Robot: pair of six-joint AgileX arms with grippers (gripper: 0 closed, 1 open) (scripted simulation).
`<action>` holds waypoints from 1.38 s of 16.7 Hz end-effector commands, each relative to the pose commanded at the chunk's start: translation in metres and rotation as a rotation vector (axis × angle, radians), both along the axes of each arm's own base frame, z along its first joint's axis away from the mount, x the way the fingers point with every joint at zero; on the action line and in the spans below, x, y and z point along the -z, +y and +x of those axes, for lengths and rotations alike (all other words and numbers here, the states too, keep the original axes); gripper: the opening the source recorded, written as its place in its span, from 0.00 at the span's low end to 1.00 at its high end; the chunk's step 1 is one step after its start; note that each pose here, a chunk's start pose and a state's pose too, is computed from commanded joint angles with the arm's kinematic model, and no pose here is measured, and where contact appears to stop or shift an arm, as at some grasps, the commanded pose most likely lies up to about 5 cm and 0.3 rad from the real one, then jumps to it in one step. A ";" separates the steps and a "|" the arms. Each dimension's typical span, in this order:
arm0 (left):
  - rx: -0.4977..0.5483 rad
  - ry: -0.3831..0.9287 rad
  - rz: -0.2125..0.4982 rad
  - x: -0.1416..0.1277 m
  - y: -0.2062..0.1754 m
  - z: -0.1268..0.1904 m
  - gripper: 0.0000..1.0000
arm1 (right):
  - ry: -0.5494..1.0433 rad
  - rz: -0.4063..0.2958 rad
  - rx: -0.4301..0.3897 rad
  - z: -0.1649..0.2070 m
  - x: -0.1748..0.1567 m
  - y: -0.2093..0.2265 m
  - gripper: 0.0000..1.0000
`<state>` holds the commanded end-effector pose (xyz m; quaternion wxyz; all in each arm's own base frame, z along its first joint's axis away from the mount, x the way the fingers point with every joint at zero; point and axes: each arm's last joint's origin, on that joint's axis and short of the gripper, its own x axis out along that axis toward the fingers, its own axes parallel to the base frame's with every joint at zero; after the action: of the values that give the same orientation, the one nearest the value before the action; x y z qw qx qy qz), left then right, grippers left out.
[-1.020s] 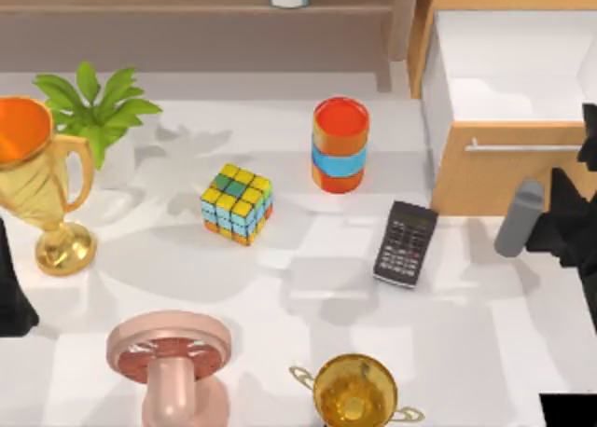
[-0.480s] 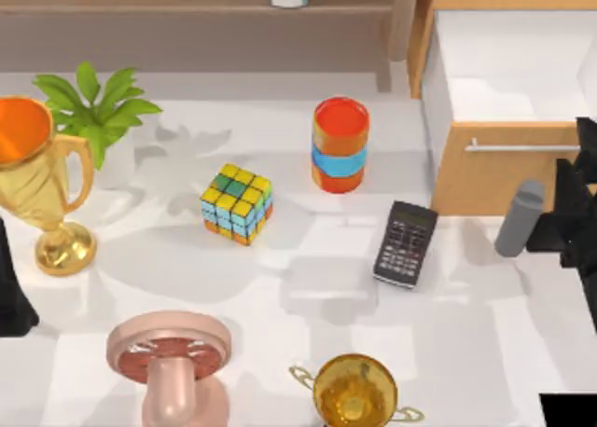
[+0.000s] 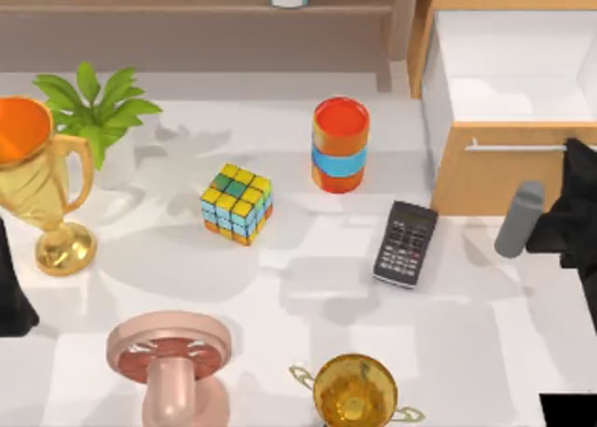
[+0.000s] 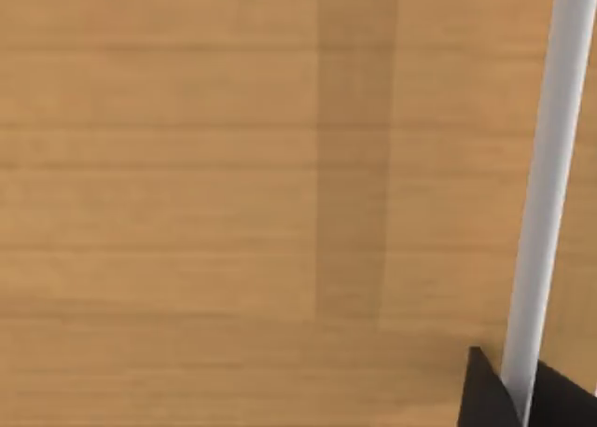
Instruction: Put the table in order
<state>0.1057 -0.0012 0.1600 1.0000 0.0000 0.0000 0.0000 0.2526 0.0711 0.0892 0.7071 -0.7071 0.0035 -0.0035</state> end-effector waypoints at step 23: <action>0.000 0.000 0.000 0.000 0.000 0.000 1.00 | 0.009 0.003 0.000 0.065 0.001 0.000 0.00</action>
<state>0.1057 -0.0012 0.1600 1.0000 0.0000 0.0000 0.0000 0.3179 0.0715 0.0879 0.7080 -0.7062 0.0063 -0.0003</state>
